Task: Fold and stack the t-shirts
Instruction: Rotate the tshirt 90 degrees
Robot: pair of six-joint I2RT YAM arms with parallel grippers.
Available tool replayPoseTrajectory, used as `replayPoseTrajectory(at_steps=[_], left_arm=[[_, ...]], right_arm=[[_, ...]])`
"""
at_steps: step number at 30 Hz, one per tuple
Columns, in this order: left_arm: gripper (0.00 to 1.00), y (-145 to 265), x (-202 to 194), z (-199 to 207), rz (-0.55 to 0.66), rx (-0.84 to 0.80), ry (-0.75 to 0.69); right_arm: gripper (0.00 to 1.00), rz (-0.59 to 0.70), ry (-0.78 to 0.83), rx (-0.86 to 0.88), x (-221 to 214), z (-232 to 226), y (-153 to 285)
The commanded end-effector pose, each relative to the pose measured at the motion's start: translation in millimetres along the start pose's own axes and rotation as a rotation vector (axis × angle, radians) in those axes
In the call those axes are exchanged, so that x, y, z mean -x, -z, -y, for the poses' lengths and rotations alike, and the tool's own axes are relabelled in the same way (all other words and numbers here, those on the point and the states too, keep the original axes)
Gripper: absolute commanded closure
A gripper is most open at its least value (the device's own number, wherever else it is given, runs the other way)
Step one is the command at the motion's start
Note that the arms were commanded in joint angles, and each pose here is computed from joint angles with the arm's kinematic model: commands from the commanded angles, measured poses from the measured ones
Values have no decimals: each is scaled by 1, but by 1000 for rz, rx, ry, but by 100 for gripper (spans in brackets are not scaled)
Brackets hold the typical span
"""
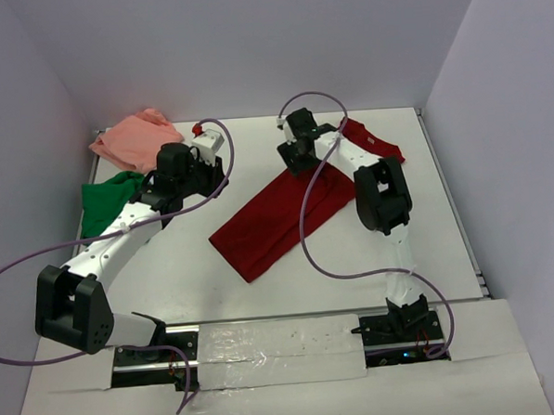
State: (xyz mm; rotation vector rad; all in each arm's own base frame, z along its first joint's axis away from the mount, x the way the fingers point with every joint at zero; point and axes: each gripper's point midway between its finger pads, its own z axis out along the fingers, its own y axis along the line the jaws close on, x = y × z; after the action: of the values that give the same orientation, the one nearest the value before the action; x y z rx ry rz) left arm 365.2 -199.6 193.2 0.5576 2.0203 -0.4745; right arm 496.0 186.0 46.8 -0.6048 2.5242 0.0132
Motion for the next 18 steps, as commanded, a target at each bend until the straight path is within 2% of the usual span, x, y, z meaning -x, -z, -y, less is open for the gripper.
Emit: replayPoseTrajectory(at_steps=[1,4,5,8,12,15,17,18], left_arm=[[69,3,12,1,51,-16,2],[68,4,13,1,54,-16,3],[68,5,13,1,55,-14,3],[68,6,14,1,60,-18,5],[69,9,18,2,76,-15,6],[69,10,20,0,88,-5,11],[69,9,18,1,88,-11,19],[69,9,18,2,89,-13,17]], right_arm=[[31,69,44,17,25,-11,3],[37,103,28,-6,29,-5,12],[43,133,18,-50,35,5,24],[51,182,-9,-85,38,24,44],[48,250,-75,-134,33,54,65],[55,292,-164,-184,33,90,77],[81,296,-202,-195,33,107,76],[98,284,-230,-216,29,121,74]])
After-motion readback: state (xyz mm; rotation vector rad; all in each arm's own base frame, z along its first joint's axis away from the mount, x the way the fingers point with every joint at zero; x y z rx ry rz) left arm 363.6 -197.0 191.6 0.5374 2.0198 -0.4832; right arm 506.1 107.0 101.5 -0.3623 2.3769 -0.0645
